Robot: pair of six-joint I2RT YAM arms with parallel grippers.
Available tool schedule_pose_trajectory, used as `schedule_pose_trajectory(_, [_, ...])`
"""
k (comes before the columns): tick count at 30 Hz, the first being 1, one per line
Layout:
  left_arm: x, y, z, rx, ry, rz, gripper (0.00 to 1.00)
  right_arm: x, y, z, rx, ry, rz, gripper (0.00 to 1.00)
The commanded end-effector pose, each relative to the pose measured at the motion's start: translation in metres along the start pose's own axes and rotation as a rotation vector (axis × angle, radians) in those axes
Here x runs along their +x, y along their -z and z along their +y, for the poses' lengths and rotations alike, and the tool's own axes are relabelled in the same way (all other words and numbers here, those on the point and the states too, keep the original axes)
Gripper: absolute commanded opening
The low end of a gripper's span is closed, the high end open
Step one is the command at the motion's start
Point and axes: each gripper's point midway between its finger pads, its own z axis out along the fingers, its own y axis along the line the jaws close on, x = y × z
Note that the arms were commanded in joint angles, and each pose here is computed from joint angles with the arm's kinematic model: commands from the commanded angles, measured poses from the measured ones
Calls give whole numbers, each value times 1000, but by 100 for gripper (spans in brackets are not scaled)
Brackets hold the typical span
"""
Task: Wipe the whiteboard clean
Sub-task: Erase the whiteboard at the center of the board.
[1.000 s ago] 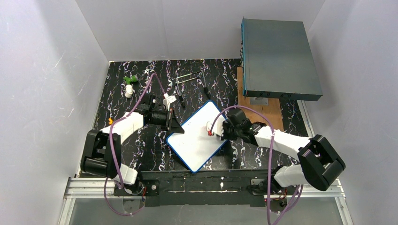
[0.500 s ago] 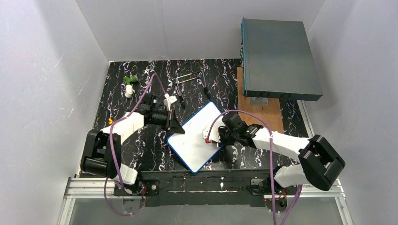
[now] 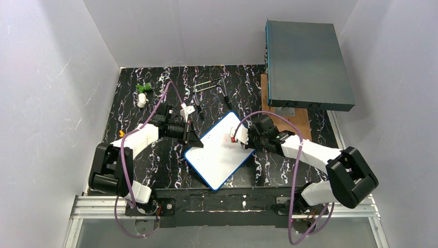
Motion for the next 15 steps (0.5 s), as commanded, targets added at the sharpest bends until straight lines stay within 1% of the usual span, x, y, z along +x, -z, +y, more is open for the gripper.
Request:
schedule_pose_trajectory(1, [-1, 2, -5, -21, -64, 2, 0, 4, 6, 57, -193, 73, -61, 1])
schedule_pose_trajectory(4, [0, 2, -5, -20, -65, 3, 0, -11, 8, 74, -256, 117, -106, 1])
schedule_pose_trajectory(7, [0, 3, -5, -20, -66, 1, 0, -27, 6, 72, -257, 109, -124, 1])
schedule_pose_trajectory(9, [0, 3, -5, -20, -69, 2, 0, -32, 1, 48, -167, 57, -93, 1])
schedule_pose_trajectory(12, [0, 3, -4, -25, -66, 2, 0, -22, -2, 9, -22, -31, -28, 1])
schedule_pose_trajectory(15, [0, 2, -4, -23, -67, 3, 0, -5, 4, -19, 110, -50, 31, 1])
